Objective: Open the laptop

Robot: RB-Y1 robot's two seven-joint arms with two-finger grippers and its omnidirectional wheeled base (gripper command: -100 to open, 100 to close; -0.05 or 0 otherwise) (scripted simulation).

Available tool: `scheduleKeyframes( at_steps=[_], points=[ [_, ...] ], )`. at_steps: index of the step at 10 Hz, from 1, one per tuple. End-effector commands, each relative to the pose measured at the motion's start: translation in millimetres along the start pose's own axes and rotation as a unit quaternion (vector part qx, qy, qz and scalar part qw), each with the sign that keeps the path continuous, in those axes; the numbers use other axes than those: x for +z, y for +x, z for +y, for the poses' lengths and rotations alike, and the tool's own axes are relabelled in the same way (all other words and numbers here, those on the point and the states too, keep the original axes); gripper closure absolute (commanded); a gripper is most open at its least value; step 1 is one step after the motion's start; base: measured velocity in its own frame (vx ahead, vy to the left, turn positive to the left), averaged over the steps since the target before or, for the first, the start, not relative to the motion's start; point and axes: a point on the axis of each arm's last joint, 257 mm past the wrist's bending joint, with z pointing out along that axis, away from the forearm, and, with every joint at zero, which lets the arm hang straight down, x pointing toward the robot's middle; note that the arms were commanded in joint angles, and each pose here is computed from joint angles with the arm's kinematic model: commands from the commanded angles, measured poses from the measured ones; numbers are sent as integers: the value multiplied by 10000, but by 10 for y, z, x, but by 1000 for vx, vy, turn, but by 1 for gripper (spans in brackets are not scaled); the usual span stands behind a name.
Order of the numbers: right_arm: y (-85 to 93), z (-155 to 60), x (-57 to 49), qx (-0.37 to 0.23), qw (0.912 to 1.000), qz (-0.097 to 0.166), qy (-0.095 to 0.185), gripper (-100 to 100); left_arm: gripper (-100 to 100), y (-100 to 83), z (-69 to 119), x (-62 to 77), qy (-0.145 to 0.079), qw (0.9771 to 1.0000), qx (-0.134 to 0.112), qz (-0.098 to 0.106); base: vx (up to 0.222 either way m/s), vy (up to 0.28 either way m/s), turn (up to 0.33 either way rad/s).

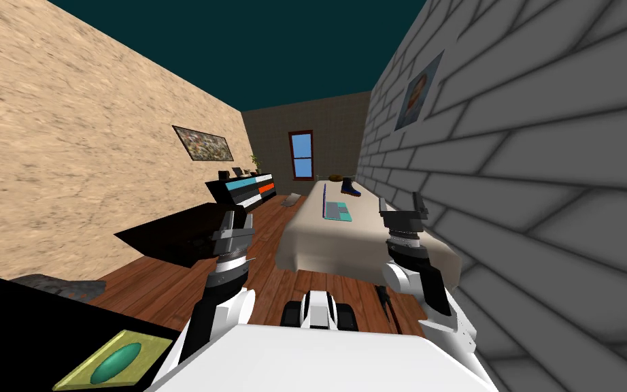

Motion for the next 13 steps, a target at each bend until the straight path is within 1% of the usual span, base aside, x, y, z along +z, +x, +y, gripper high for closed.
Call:
scheduleKeyframes(
  at_steps=[1,2,3,4,5,6,7,8,9,10,11,12,13],
  points=[
    [-186,-69,89,480,9986,-215,-80,-100,0,0,0,0,0,10000,0,0,-3,10,80],
    [-202,-67,88,527,9983,-246,-88,-100,0,0,0,0,0,10000,0,0,-3,7,50],
    [-303,-118,144,795,9961,-366,-142,-100,0,0,0,0,0,10000,0,0,-2,11,106],
    [-315,-117,143,830,9957,-389,-148,-100,0,0,0,0,0,10000,0,0,-1,10,42],
    [-423,-172,200,1112,9922,-518,-207,-100,0,0,0,0,0,10000,0,0,-3,13,61],
    [-433,-171,199,1142,9918,-538,-213,-100,0,0,0,0,0,10000,0,0,0,10,62],
    [-542,-231,257,1423,9872,-668,-275,-100,0,0,0,0,0,10000,0,0,-2,11,113],
    [-556,-231,255,1462,9864,-693,-283,-100,0,0,0,0,0,10000,0,0,-1,9,48],
    [-665,-296,314,1742,9806,-825,-346,-100,0,0,0,0,0,10000,0,0,-1,12,94],
    [-682,-296,311,1788,9795,-855,-356,-100,0,0,0,0,0,10000,0,0,-1,9,48],
    [-793,-367,369,2068,9725,-990,-421,-100,0,0,0,0,0,10000,1,0,-2,13,88],
    [-811,-368,365,2120,9710,-1023,-432,-100,0,0,0,0,0,10000,0,0,-1,9,63],
    [-922,-446,421,2397,9626,-1160,-498,-100,0,0,0,0,0,10000,0,0,-1,11,116]
  ],
)
